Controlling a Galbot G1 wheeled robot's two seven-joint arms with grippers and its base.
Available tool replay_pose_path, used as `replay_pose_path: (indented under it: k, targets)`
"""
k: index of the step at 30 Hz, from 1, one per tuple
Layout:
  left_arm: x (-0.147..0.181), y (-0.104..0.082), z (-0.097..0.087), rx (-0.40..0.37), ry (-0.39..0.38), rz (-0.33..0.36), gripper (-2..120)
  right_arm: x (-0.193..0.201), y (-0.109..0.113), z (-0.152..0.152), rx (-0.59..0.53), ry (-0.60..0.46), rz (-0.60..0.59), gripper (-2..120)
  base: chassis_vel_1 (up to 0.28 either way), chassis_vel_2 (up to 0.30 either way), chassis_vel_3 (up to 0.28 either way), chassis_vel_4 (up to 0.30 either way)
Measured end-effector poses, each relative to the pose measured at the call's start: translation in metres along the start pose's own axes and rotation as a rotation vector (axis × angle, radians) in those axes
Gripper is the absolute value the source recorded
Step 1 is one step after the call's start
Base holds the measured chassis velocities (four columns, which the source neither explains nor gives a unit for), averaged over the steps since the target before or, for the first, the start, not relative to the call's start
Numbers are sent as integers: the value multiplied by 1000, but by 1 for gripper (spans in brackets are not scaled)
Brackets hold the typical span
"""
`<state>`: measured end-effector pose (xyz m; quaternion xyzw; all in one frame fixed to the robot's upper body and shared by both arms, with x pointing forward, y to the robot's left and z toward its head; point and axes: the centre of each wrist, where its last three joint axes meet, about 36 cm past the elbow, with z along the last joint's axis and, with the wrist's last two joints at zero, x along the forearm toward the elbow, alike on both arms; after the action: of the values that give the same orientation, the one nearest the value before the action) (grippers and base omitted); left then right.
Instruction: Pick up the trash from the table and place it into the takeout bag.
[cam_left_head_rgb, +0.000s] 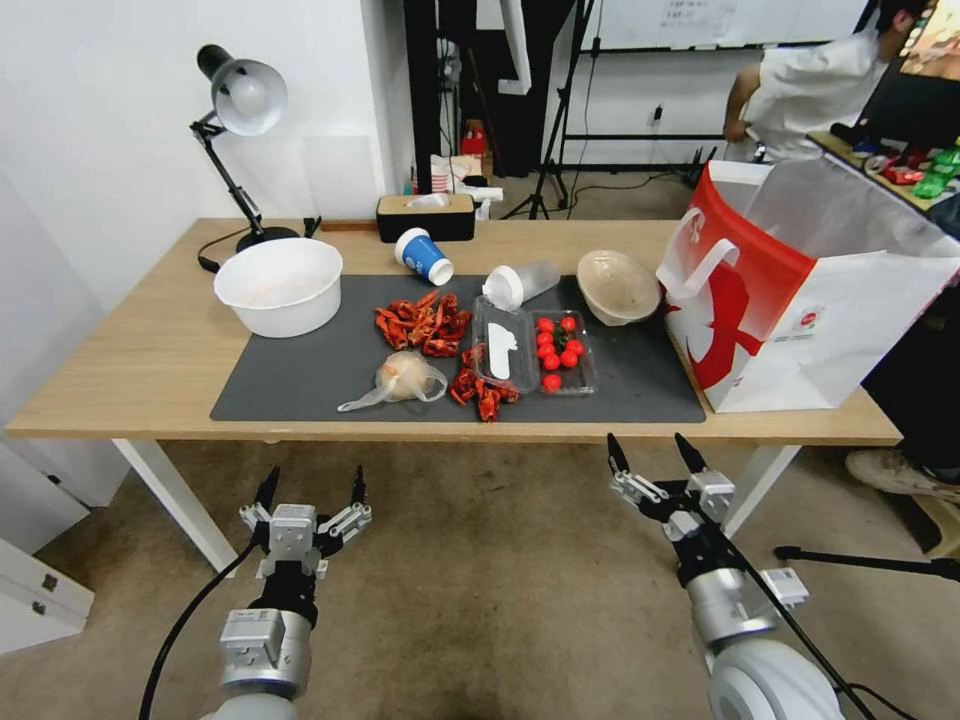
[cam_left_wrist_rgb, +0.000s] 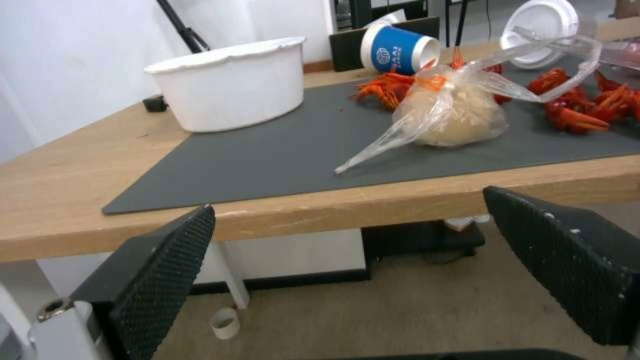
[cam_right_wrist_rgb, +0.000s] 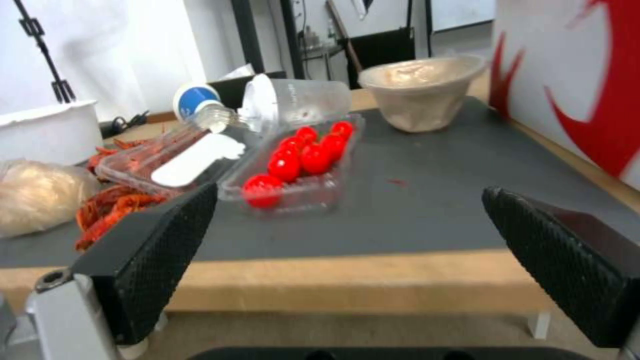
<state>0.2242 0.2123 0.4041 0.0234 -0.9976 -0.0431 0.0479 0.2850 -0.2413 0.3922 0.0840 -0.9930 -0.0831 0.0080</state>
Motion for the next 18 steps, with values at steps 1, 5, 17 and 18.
replay_pose_path:
  k: [1, 5, 17, 18]
  targets:
    - [0, 0, 0, 0, 0, -1, 100, -9, 6, -7, 9, 14, -5, 100, 0, 0, 0, 0]
    - [0, -1, -1, 1, 1, -3, 100, -39, 16, -26, 43, 24, -30, 100, 0, 0, 0, 0]
    - [1, 0, -2, -12, 2, -10, 100, -120, 30, -78, -21, 124, -6, 100, 0, 0, 0, 0]
    - [1, 0, -2, -12, 2, -10, 100, -120, 30, -78, -21, 124, -6, 100, 0, 0, 0, 0]
